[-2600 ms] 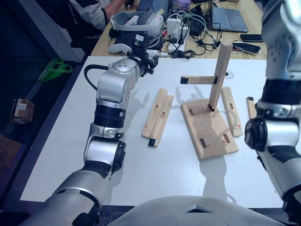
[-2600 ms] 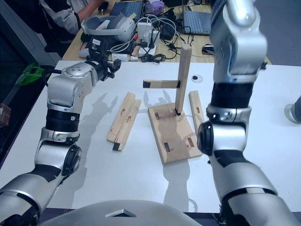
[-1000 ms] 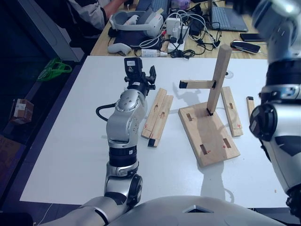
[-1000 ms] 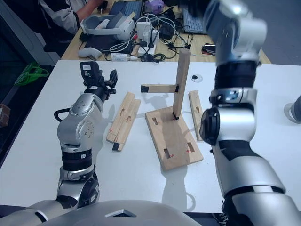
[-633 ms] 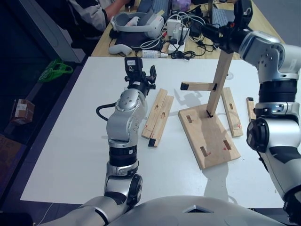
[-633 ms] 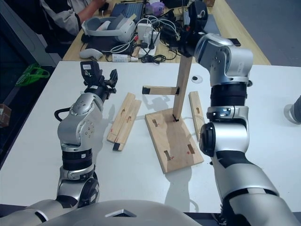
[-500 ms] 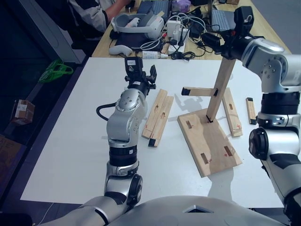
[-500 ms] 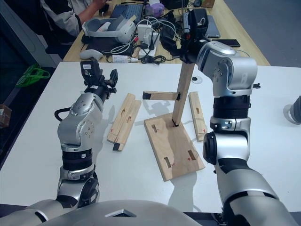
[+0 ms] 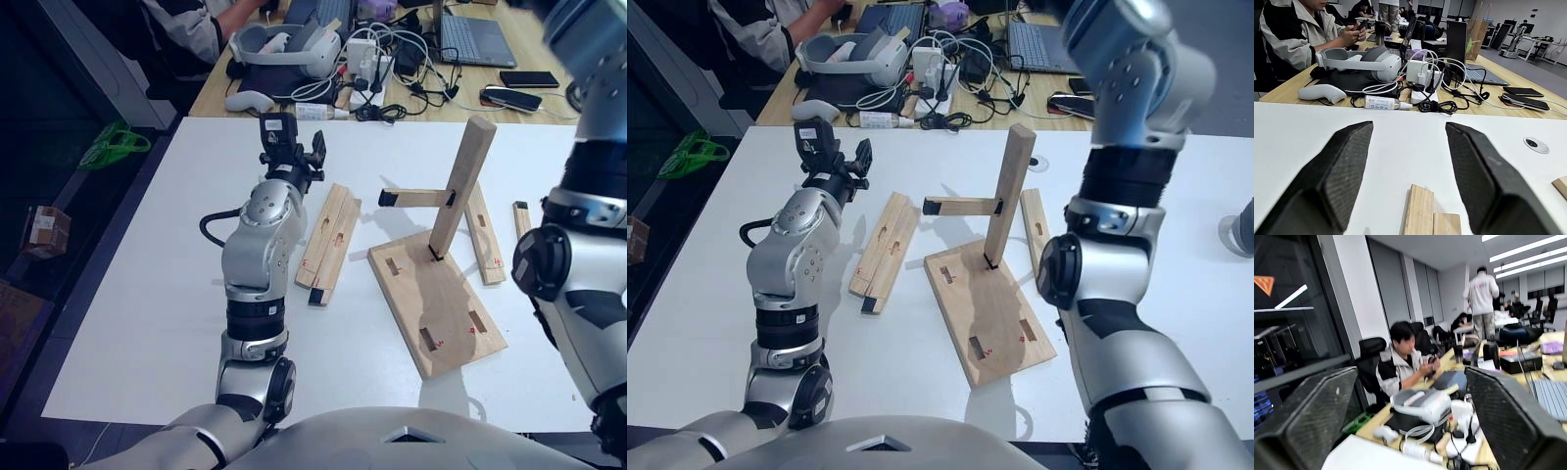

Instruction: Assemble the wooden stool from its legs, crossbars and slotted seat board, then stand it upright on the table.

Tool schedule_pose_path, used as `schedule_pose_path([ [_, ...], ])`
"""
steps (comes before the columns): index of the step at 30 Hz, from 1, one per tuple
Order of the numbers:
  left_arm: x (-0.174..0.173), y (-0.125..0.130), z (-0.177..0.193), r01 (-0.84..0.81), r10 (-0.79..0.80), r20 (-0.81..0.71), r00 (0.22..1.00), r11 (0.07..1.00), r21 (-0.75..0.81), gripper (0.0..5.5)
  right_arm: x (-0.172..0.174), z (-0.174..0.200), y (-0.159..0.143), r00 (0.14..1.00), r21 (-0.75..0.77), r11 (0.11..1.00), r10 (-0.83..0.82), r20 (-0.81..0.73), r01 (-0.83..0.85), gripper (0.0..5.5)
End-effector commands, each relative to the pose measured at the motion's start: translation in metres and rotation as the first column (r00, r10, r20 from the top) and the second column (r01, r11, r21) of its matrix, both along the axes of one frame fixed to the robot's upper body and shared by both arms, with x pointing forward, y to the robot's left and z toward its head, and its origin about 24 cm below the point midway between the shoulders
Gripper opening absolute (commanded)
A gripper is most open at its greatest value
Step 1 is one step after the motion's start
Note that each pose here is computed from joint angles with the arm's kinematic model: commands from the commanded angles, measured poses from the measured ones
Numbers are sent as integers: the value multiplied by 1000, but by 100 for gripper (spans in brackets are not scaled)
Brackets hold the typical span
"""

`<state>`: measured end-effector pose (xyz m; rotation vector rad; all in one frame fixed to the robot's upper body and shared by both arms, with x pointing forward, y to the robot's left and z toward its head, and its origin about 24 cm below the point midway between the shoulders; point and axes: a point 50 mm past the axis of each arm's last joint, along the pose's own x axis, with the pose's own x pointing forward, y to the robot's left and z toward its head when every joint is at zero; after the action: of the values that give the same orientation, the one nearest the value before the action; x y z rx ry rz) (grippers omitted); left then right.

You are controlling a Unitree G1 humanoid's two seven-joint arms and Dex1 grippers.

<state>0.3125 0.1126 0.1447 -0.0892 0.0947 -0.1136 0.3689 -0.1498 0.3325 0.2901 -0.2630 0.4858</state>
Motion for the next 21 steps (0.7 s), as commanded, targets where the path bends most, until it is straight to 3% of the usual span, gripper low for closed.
schedule_pose_path([
  [1,2,0,4,-2,2,17,1000,1000,8,275,2,-10,1,997,16,999,31,-67,-30,410],
  [4,2,0,4,-2,2,18,1000,1000,7,275,7,-96,-1,918,-58,998,4,-398,-30,410],
  [6,2,0,4,-3,3,17,1000,1000,6,275,-11,-173,-1,737,-152,985,-42,-674,-84,410],
  [8,1,0,3,-5,5,14,1000,1000,5,275,-39,-221,9,603,-172,969,-33,-797,-175,410],
  [9,1,0,2,-4,4,13,1000,1000,5,275,-50,-232,16,583,-178,962,-25,-812,-206,410],
  [14,3,-1,5,0,0,19,1000,1000,6,275,-41,-193,32,785,-158,982,-15,-619,-106,410],
  [17,4,-1,5,0,0,24,1000,1000,6,275,-28,-137,26,940,-126,992,-65,-335,24,410],
  [21,4,-1,6,1,-1,30,1000,1000,7,275,-30,-66,8,996,-24,996,-82,23,83,410],
])
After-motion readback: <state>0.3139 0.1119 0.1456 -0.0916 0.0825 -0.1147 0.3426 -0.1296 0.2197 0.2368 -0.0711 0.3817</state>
